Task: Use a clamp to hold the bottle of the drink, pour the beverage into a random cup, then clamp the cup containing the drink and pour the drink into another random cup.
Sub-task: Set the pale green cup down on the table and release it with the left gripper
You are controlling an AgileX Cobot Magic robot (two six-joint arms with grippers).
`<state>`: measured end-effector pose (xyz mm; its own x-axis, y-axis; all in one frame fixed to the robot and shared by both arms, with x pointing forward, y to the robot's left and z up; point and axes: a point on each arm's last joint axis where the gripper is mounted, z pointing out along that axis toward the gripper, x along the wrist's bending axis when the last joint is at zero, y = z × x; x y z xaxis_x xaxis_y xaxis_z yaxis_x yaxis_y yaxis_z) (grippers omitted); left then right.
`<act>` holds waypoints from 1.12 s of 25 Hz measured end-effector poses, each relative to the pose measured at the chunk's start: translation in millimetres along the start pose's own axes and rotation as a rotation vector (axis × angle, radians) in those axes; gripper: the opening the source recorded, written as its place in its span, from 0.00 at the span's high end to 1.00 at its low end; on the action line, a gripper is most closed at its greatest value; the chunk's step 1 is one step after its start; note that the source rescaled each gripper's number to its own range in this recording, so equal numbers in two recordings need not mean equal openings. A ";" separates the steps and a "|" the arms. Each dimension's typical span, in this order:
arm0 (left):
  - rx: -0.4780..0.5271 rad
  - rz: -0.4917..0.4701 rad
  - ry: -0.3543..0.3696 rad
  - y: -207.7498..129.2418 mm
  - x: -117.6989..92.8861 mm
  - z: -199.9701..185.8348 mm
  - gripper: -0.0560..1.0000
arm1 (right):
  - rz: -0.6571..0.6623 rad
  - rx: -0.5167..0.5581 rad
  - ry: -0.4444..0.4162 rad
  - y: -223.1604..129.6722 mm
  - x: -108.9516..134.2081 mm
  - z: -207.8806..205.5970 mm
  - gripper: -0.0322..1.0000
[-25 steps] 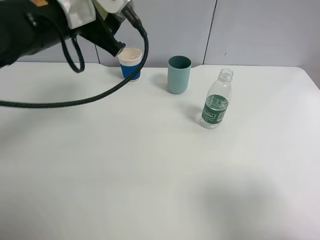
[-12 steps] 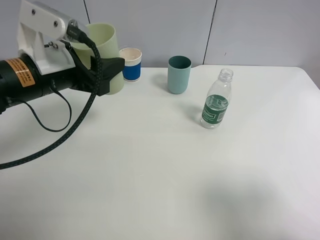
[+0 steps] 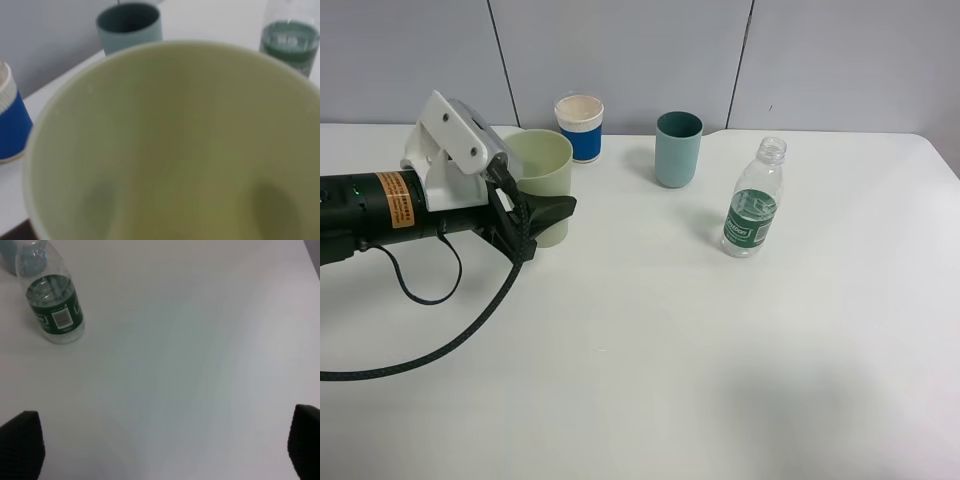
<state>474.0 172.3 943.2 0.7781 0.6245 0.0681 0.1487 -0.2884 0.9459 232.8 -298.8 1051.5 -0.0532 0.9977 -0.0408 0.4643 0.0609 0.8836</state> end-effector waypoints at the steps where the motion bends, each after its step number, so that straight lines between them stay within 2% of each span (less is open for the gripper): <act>1: -0.005 0.001 -0.006 -3.1 2.1 1.2 0.90 | 0.000 0.000 0.000 0.0 0.0 0.0 0.06; 6: -0.014 0.017 -0.035 -22.4 7.1 10.1 0.90 | 0.000 0.000 0.000 0.0 0.0 0.0 0.06; 13: -0.080 0.115 -0.074 -41.2 4.3 22.4 0.90 | 0.000 0.000 0.000 0.0 0.0 0.0 0.06; 19: -0.085 0.076 -0.081 -57.3 3.3 29.0 0.90 | 0.000 0.000 0.000 0.0 0.0 0.0 0.06; 25: -0.026 0.033 -0.099 -78.6 0.6 34.2 0.90 | 0.000 0.000 0.000 0.0 0.0 0.0 0.06; 28: -0.039 0.019 -0.104 -83.6 -0.5 35.9 0.90 | 0.000 0.000 0.000 0.0 0.0 0.0 0.06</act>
<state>483.1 170.0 852.7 0.8399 0.5400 0.0550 0.1108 -0.2698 0.9565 232.8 -298.8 1051.5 -0.0532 0.9977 -0.0408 0.4643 0.0609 0.8836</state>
